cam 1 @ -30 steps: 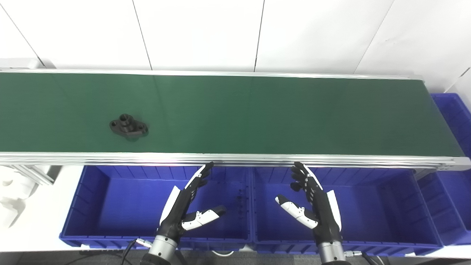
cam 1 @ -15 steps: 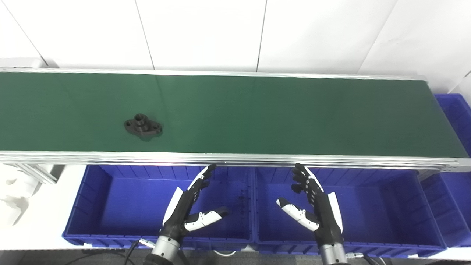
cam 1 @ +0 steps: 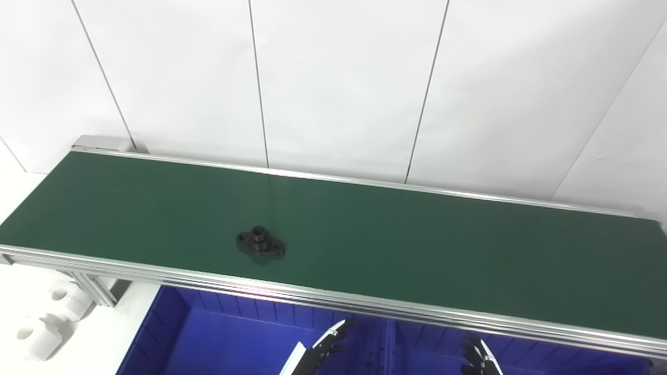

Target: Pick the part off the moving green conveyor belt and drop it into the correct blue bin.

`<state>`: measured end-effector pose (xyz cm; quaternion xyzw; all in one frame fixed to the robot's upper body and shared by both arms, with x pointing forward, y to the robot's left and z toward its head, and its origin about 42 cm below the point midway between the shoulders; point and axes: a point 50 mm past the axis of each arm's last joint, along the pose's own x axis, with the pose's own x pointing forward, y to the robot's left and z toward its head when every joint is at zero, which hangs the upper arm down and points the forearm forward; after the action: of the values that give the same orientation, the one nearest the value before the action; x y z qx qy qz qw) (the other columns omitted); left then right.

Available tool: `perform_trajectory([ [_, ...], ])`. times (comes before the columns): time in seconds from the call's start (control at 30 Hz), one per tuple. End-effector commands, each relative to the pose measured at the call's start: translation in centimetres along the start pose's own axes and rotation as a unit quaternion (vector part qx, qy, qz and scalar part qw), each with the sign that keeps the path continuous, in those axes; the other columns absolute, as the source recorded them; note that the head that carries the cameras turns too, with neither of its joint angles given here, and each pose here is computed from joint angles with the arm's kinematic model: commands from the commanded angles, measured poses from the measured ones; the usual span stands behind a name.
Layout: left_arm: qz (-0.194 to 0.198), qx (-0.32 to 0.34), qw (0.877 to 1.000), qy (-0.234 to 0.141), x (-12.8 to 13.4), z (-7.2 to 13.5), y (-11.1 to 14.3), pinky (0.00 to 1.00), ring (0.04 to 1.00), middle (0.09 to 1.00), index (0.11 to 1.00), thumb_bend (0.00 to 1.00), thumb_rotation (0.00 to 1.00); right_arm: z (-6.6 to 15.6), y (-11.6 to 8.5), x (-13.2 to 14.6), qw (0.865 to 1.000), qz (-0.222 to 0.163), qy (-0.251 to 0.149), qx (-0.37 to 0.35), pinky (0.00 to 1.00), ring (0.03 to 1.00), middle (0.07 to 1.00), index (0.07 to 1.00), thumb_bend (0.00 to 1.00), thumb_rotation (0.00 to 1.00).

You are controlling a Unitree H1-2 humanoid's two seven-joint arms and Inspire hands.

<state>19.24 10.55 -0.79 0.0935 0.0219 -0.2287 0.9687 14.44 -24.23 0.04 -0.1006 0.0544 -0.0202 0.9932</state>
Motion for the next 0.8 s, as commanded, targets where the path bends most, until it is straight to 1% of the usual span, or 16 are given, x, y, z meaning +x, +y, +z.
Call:
perform_trajectory([
  [0.0,0.007,0.009,0.999,-0.038,1.0,1.0,0.3,0.84,0.921,0.954,0.901,0.67,0.54,1.0,-0.3,0.7,0.999,-0.006,-0.043,0.009,0.91,0.912,0.902,0.934,0.60,0.44],
  [0.13,0.008,0.009,0.999,-0.038,1.1,1.0,0.3,0.85,0.923,0.955,0.900,0.68,0.54,1.0,-0.2,0.8,0.999,-0.009,-0.043,0.007,0.91,0.910,0.896,0.928,0.60,0.41],
  [0.23,0.007,0.009,0.999,-0.038,1.0,1.0,0.4,0.85,0.928,0.958,0.903,0.67,0.54,1.1,-0.2,0.8,0.999,-0.010,-0.045,0.006,0.90,0.905,0.897,0.928,0.61,0.43],
  [0.3,0.010,0.010,0.999,-0.038,1.1,1.0,0.3,0.84,0.923,0.954,0.902,0.67,0.54,1.2,-0.3,0.8,0.999,-0.012,-0.049,-0.001,0.89,0.906,0.895,0.927,0.59,0.41],
  [0.37,0.011,0.008,0.999,-0.038,1.1,1.0,0.3,0.84,0.921,0.953,0.901,0.67,0.54,1.6,-0.3,0.9,0.998,-0.024,-0.059,-0.019,0.85,0.884,0.880,0.914,0.59,0.41],
  [0.4,0.011,0.007,0.999,-0.038,1.1,1.0,0.3,0.84,0.921,0.954,0.901,0.67,0.54,2.0,-0.2,1.0,0.997,-0.037,-0.068,-0.026,0.83,0.871,0.872,0.908,0.59,0.41],
  [0.43,0.012,0.008,0.999,-0.038,1.1,1.0,0.3,0.84,0.922,0.954,0.901,0.67,0.54,2.5,-0.2,1.1,0.995,-0.048,-0.077,-0.026,0.80,0.852,0.858,0.892,0.60,0.43],
  [0.47,0.012,0.009,0.999,-0.038,1.1,1.0,0.3,0.85,0.921,0.953,0.900,0.67,0.54,2.8,-0.2,1.1,0.995,-0.056,-0.083,-0.025,0.79,0.844,0.848,0.878,0.64,0.46],
  [0.5,0.011,0.008,0.999,-0.038,1.1,1.0,0.3,0.85,0.921,0.953,0.900,0.67,0.54,3.5,-0.1,1.2,0.993,-0.062,-0.094,-0.015,0.79,0.843,0.846,0.875,0.65,0.47],
  [0.53,0.011,0.007,0.999,-0.038,1.1,1.0,0.4,0.85,0.925,0.955,0.902,0.67,0.54,3.9,-0.1,1.3,0.993,-0.065,-0.102,-0.008,0.80,0.847,0.845,0.874,0.69,0.48],
  [0.57,0.010,0.006,0.999,-0.038,1.1,1.0,0.5,0.86,0.929,0.958,0.906,0.67,0.54,5.1,-0.1,1.4,0.990,-0.063,-0.124,-0.002,0.81,0.854,0.852,0.879,0.70,0.48],
  [0.6,0.009,0.005,0.999,-0.038,1.1,1.0,0.5,0.86,0.932,0.960,0.908,0.67,0.53,6.0,-0.1,1.4,0.988,-0.062,-0.139,0.002,0.83,0.858,0.861,0.885,0.70,0.48],
  [0.67,0.010,0.006,0.999,-0.040,1.1,1.0,0.7,0.87,0.933,0.960,0.909,0.67,0.54,8.3,-0.2,1.8,0.981,-0.058,-0.186,-0.007,0.82,0.855,0.867,0.889,0.70,0.49],
  [0.77,0.012,0.004,0.999,-0.040,1.0,1.1,0.9,0.87,0.939,0.963,0.912,0.67,0.56,11.2,0.0,2.2,0.969,-0.056,-0.239,-0.013,0.80,0.850,0.869,0.877,0.73,0.52],
])
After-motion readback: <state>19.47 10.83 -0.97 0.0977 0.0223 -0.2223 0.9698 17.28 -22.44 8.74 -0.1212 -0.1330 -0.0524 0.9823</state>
